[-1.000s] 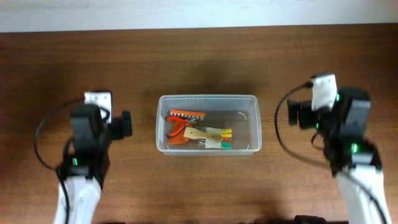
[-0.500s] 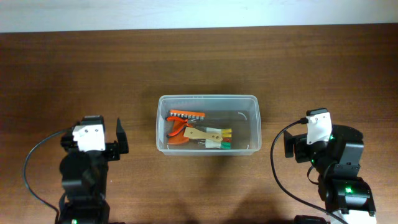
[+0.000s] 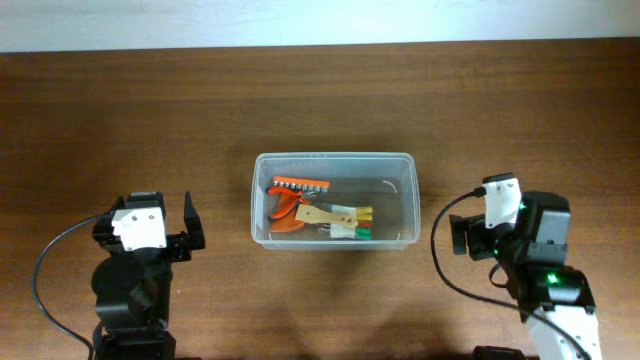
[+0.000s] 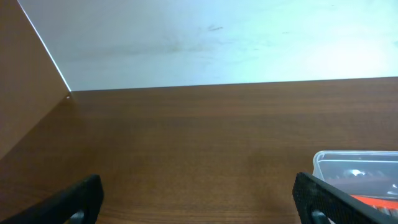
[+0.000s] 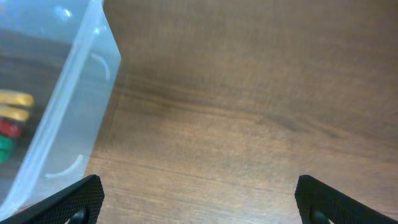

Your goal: Pack container

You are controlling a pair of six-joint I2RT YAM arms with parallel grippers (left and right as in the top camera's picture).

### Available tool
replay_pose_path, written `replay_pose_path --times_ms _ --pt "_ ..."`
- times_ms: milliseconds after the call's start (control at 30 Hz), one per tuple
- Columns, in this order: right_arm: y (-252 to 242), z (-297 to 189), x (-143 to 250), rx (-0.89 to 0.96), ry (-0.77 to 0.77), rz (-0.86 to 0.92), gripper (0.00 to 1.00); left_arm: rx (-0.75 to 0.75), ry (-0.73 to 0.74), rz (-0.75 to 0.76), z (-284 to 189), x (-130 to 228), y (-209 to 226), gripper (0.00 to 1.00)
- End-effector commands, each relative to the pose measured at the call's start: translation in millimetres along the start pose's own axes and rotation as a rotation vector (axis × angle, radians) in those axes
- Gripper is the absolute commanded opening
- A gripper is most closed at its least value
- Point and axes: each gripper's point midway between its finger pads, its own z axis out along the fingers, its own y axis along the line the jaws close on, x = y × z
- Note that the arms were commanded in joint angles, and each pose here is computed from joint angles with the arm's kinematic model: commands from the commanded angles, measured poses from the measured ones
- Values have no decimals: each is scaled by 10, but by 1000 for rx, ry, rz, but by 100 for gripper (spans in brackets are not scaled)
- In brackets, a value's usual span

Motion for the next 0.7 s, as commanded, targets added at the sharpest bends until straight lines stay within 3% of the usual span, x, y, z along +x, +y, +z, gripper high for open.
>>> replay_pose_path --times_ms 0,200,667 --pt "35 70 106 -10 45 2 99 -4 6 13 3 35 4 99" --pt "19 -135 -49 16 -53 -10 99 -4 6 13 3 35 4 99" --pt "51 -1311 -500 143 -541 -71 99 -4 6 13 3 36 4 99"
